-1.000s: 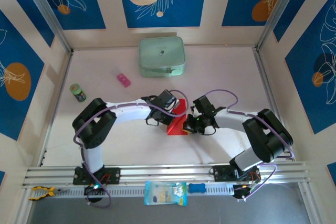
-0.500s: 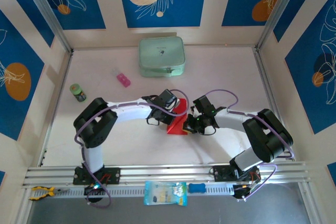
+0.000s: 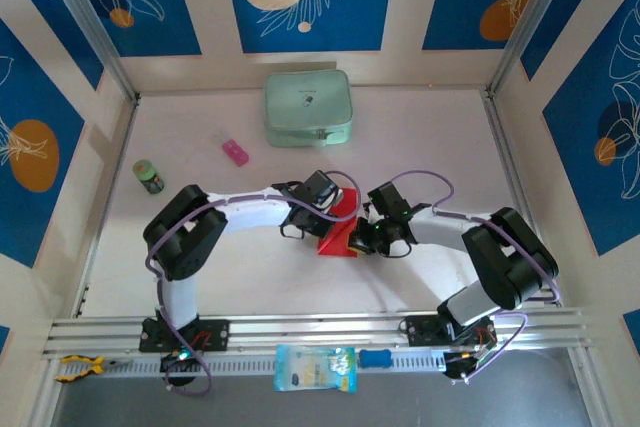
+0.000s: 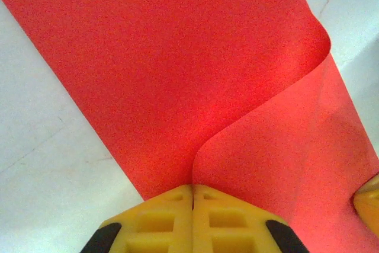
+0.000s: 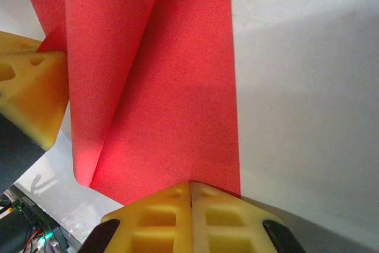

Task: Fold a paper plane with a square sheet of paper (pick it up from the middle)
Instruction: Fold the triangle a second time at the center of the table.

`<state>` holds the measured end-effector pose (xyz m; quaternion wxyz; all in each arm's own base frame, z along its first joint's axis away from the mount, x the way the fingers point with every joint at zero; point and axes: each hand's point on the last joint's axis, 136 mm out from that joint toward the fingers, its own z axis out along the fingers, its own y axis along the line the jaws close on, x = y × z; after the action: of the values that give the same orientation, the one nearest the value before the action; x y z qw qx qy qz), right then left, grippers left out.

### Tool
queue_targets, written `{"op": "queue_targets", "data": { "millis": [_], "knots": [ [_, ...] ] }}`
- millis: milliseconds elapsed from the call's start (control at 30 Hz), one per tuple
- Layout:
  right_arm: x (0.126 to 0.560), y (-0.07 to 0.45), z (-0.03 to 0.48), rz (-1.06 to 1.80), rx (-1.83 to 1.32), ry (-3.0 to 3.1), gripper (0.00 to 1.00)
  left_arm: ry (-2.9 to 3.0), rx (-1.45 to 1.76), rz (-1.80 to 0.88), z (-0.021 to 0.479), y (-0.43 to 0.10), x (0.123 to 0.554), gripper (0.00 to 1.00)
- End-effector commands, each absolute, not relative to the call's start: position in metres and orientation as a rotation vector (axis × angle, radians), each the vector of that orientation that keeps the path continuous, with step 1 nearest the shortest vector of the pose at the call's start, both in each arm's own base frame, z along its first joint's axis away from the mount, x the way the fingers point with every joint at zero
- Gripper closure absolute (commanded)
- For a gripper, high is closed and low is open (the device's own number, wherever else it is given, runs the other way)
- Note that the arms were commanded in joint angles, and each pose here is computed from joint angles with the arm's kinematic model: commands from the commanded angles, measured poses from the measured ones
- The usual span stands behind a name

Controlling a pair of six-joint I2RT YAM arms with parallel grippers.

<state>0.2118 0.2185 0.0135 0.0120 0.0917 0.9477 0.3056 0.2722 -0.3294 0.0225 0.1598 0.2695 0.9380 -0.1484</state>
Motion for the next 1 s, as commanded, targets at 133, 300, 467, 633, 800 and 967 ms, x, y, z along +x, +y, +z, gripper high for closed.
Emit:
{"op": "queue_targets", "data": {
  "millis": [133,300,467,633,800,967],
  "knots": [
    [0.207,0.212,0.021,0.981,0.300,2.956,0.95,2.721,0.766,-0.423,0.013,-0.326,0.272,0.99],
    [0.232,0.216,0.055,1.153,0.327,2.795,0.94,2.734,0.762,-0.439,0.012,-0.324,0.267,0.99],
    [0.251,0.231,0.075,1.329,0.337,2.692,0.97,2.743,0.756,-0.453,0.009,-0.323,0.264,0.99],
    [0.267,0.249,0.074,1.365,0.344,2.687,1.00,2.745,0.762,-0.447,0.008,-0.324,0.265,0.99],
    [0.268,0.253,0.064,1.366,0.368,2.706,1.00,2.744,0.764,-0.447,0.008,-0.324,0.265,0.99],
    [0.271,0.258,0.064,1.385,0.361,2.712,1.00,2.742,0.771,-0.452,0.007,-0.324,0.264,0.99]
  ]
}}
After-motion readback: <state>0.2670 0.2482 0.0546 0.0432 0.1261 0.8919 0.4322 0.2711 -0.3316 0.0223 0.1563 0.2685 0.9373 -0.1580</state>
